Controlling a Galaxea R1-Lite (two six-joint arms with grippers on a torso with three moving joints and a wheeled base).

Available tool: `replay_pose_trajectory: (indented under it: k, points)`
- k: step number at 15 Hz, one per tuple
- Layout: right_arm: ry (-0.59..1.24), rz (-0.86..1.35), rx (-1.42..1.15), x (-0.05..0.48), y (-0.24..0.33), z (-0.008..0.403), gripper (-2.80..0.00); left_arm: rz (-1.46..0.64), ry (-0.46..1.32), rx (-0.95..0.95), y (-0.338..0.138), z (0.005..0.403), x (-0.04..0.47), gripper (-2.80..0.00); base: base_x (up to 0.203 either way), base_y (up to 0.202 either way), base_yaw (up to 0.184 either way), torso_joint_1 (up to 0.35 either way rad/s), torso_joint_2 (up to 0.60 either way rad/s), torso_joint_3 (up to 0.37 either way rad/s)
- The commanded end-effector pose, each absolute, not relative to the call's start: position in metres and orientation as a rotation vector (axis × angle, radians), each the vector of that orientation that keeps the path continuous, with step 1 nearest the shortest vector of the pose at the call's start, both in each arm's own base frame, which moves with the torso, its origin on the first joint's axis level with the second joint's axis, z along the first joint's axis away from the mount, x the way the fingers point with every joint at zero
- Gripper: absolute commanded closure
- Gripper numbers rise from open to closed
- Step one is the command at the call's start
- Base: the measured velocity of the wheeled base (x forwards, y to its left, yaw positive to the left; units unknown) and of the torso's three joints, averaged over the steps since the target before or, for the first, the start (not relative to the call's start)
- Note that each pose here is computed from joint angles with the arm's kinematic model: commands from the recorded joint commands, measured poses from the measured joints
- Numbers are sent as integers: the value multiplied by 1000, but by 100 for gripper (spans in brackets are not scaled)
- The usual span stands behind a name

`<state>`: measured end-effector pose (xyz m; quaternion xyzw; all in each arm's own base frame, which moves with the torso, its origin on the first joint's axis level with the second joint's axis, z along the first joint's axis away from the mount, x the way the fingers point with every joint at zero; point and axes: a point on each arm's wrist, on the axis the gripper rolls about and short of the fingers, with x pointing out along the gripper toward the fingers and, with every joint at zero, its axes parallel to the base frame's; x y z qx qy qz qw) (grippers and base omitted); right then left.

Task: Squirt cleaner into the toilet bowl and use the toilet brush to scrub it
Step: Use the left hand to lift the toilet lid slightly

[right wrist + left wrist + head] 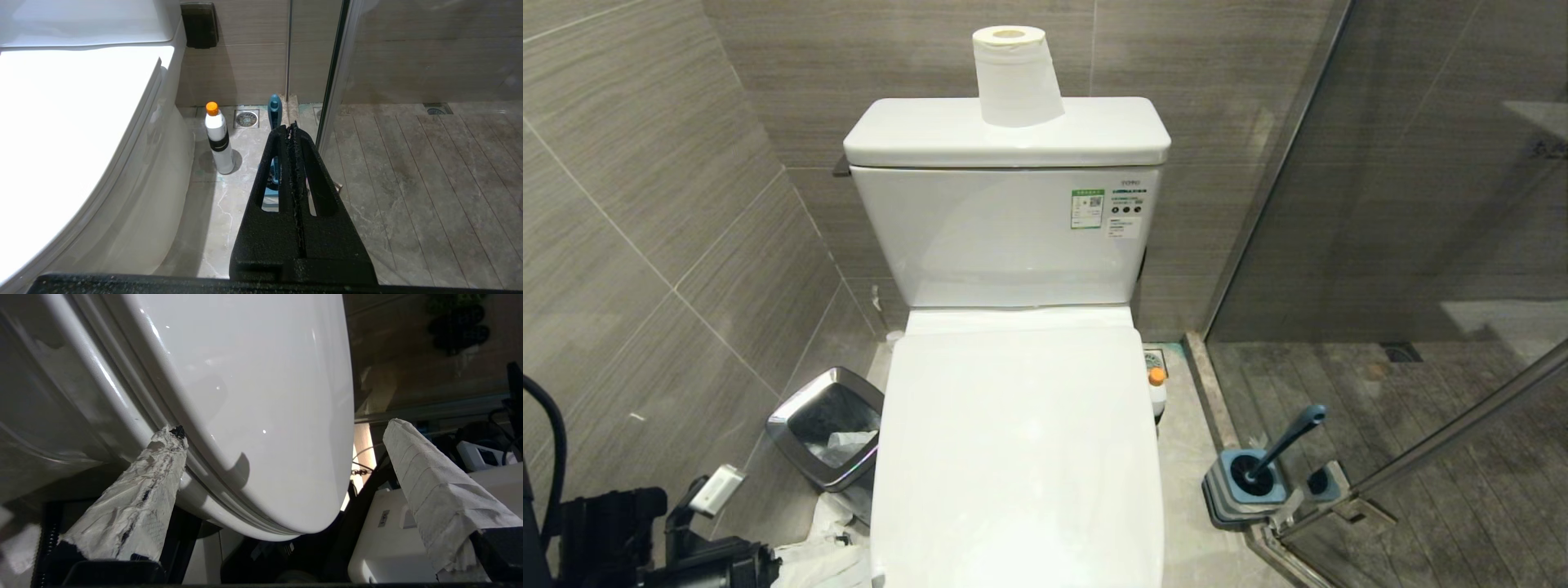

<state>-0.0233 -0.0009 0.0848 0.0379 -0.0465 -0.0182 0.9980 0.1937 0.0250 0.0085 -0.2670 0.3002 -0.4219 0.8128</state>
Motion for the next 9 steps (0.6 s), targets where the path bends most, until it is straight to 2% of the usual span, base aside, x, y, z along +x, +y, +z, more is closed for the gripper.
replay_pose_trajectory:
  k: [1, 9]
  points:
    - [-69, -37, 75, -21, -1, 78, 0, -932, 651, -569, 23, 1, 193, -280, 0, 0, 0, 0, 0, 0]
    - [-69, -37, 76, -21, -1, 78, 0, -939, 672, -525, 18, -7, 191, -280, 0, 0, 0, 0, 0, 0]
